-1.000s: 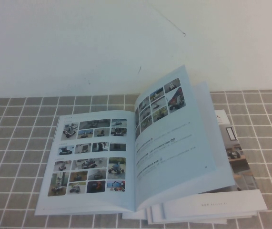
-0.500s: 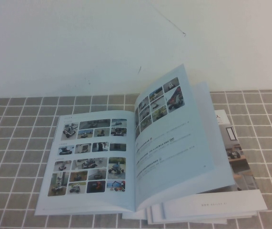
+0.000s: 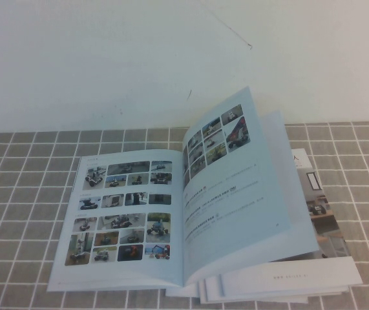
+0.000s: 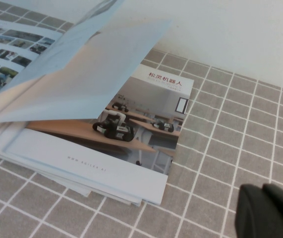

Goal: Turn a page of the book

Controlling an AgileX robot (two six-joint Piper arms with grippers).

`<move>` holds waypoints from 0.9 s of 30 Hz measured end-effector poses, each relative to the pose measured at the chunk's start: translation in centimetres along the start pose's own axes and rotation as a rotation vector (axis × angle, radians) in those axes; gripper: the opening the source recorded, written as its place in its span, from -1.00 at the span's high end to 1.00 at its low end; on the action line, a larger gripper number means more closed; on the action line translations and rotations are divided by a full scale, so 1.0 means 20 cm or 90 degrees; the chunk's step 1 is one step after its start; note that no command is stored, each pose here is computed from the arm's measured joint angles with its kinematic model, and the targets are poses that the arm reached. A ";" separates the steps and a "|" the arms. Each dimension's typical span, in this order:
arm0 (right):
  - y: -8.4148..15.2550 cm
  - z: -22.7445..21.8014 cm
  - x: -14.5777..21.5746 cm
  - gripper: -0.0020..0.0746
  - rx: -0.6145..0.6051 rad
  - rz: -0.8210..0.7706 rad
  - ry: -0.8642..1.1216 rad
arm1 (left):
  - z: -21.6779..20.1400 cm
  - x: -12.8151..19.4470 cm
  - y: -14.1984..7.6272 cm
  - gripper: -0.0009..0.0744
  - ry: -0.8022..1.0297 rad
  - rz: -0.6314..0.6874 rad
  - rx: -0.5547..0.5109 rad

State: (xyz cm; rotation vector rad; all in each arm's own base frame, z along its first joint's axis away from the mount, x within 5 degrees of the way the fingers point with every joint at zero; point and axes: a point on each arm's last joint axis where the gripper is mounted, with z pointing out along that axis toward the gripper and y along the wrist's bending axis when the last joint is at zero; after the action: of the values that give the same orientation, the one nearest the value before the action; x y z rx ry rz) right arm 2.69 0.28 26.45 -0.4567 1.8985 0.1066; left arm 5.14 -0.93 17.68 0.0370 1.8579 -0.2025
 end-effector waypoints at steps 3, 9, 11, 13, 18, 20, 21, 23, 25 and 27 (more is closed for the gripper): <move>0.00 0.00 0.00 0.95 -0.001 0.001 0.000 | 0.00 0.00 0.00 0.99 -0.002 -0.005 -0.006; 0.00 0.00 0.00 0.95 -0.001 0.001 0.000 | 0.00 0.00 0.00 0.99 -0.002 -0.006 -0.007; 0.00 0.00 0.00 0.95 -0.001 0.001 0.000 | 0.00 0.00 0.00 0.99 -0.002 -0.006 -0.007; 0.00 0.00 0.00 0.95 -0.001 0.001 0.000 | 0.00 0.00 0.00 0.99 -0.002 -0.006 -0.007; 0.00 0.00 0.00 0.95 -0.001 0.001 0.000 | 0.00 0.00 0.00 0.99 -0.002 -0.006 -0.007; 0.00 0.00 0.00 0.95 -0.001 0.001 0.000 | 0.00 0.00 0.00 0.99 -0.002 -0.006 -0.007; 0.00 0.00 0.00 0.95 -0.001 0.001 0.000 | 0.00 0.00 0.00 0.99 -0.002 -0.006 -0.007; 0.00 0.00 0.00 0.95 -0.001 0.001 0.000 | 0.00 0.00 0.00 0.99 -0.002 -0.006 -0.007; 0.00 0.00 0.00 0.95 -0.001 0.001 0.000 | 0.00 0.00 0.00 0.99 -0.002 -0.005 -0.007; 0.00 0.00 0.00 0.95 -0.001 0.001 0.000 | 0.00 0.00 0.00 0.99 -0.002 -0.001 -0.007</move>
State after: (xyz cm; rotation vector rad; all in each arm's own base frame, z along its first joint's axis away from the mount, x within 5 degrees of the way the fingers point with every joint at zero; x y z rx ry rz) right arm 2.68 0.29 26.45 -0.4562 1.8989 0.1092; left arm 5.15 -0.87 17.69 0.0272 1.8558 -0.1934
